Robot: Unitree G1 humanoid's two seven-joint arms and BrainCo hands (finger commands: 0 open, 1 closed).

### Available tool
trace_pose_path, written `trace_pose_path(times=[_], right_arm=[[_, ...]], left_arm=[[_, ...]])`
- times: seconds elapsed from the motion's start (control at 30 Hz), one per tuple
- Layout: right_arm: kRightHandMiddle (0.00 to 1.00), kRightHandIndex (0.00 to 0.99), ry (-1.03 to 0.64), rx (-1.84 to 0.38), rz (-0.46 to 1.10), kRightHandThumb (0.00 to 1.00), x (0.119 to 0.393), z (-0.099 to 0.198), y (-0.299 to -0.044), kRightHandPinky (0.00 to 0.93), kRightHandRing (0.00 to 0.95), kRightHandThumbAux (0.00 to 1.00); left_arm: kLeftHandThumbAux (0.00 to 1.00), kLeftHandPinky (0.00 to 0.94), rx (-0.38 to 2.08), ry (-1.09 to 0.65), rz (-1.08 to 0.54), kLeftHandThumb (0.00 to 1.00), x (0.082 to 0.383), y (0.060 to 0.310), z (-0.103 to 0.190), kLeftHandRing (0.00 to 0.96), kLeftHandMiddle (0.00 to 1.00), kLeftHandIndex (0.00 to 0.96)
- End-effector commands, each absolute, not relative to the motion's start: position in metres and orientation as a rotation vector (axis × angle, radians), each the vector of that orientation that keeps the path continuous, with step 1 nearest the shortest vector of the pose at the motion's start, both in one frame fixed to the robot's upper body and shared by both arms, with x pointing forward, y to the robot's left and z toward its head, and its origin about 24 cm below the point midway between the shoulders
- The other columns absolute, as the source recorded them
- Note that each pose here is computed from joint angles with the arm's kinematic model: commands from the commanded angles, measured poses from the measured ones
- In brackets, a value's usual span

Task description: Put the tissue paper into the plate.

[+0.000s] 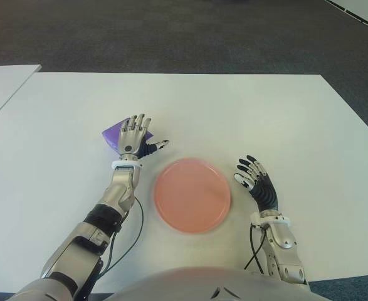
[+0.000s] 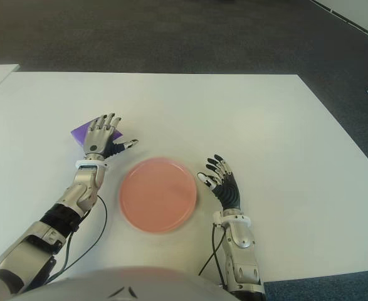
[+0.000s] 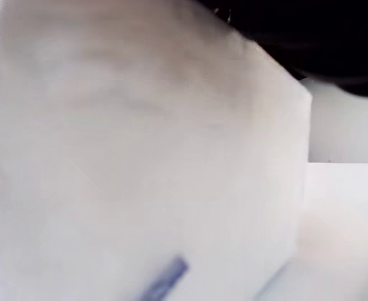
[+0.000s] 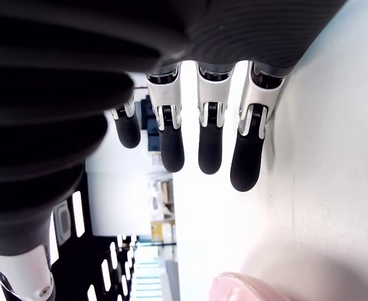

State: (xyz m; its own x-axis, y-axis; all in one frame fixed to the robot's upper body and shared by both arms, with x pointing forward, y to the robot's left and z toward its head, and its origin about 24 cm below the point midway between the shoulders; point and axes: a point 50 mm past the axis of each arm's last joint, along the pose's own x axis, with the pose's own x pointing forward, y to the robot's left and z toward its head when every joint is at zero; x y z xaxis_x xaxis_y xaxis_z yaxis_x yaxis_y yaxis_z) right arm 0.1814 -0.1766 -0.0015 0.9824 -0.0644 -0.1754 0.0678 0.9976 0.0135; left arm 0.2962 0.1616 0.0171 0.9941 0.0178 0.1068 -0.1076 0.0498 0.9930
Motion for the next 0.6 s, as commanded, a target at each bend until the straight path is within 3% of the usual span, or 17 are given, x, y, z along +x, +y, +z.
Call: trace_pose_path(times=[0.03, 0.6], right_arm=[[0.236, 0.131, 0.398, 0.033, -0.101, 0.32, 0.1582, -0.0377, -0.1823, 0.238, 0.228, 0.688], [0.227, 0.13, 0.393, 0.021, -0.102, 0.289, 0.1581, -0.0384, -0.1853, 0.202, 0.207, 0.681]], left_arm=[[0.17, 0.0, 1.545, -0.031, 0.079, 0.224, 0.2984, 0.1646, 0.0139, 0.0, 0.0, 0.09], [0.157, 0.0, 1.638, 0.039, 0.098, 0.207, 0.3014, 0.1673, 0.0099, 0.0, 0.0, 0.086]])
